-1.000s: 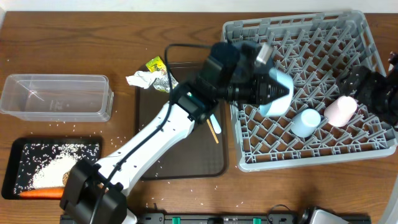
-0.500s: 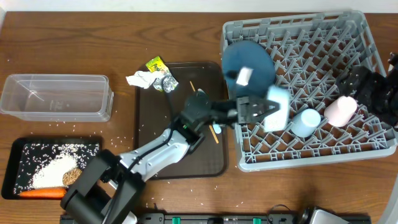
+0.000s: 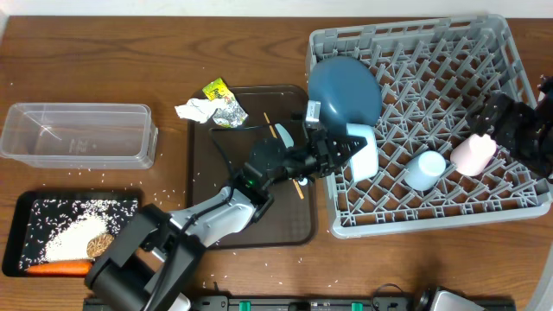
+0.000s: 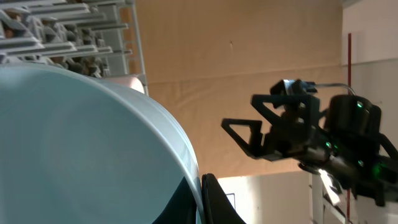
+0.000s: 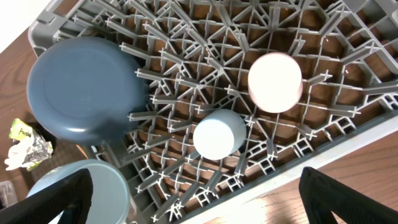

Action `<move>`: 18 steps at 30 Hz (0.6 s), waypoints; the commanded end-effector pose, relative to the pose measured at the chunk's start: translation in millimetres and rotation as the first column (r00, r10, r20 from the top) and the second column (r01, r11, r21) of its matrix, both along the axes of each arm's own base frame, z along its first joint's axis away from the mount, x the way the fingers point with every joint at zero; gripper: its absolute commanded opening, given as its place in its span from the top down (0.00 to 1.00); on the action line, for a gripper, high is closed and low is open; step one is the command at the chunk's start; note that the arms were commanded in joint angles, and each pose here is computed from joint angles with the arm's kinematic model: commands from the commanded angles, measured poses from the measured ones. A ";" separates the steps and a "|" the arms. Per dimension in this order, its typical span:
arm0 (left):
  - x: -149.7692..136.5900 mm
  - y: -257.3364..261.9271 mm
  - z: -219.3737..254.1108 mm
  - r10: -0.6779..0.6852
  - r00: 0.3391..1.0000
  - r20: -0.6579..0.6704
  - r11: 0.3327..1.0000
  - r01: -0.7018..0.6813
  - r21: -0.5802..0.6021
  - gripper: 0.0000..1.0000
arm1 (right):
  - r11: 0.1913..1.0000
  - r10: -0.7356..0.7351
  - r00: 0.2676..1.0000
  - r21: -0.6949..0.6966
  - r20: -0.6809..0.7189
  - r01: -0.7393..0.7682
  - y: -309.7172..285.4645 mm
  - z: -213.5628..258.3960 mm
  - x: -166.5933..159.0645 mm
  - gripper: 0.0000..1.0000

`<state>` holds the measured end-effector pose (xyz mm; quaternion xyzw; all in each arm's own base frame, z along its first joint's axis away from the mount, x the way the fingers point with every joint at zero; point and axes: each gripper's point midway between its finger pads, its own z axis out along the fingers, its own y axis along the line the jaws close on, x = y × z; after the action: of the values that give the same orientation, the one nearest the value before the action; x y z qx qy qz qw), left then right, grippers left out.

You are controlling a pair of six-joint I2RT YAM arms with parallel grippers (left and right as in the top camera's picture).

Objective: Sort waste into correct bins and load items into the dishwasher rack

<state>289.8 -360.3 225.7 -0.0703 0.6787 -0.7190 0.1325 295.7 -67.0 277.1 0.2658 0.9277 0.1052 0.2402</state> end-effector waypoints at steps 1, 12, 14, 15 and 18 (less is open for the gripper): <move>5.0 -7.3 -6.1 0.022 1.000 -0.012 1.000 -0.023 -0.016 0.94 | 1.000 0.002 1.000 -0.012 0.002 -0.002 -2.6 1.2 -1.3 0.01; 0.1 -20.3 -22.3 -0.024 0.999 -0.046 0.995 0.019 -0.103 0.94 | 1.000 0.002 1.000 -0.012 0.002 -0.002 -2.6 1.2 -1.2 0.01; 0.7 -21.0 -27.3 -0.027 0.998 -0.052 0.994 0.021 -0.105 0.94 | 1.000 0.002 1.000 -0.013 0.002 -0.002 -2.7 1.2 -1.3 0.01; 0.9 -21.2 -28.9 -0.028 0.998 -0.051 0.994 0.022 -0.109 0.94 | 1.000 0.002 1.000 -0.013 0.002 -0.002 -2.7 1.2 -1.2 0.01; -0.1 -21.9 -32.7 -0.039 0.998 -0.056 0.992 0.032 -0.124 0.94 | 1.000 0.002 1.000 -0.013 0.002 -0.002 -2.7 1.2 -1.3 0.01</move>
<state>290.3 -379.7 191.4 -0.0881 0.6453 -0.7517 0.1038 295.8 -67.0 277.1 0.2658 0.9276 0.1050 0.2404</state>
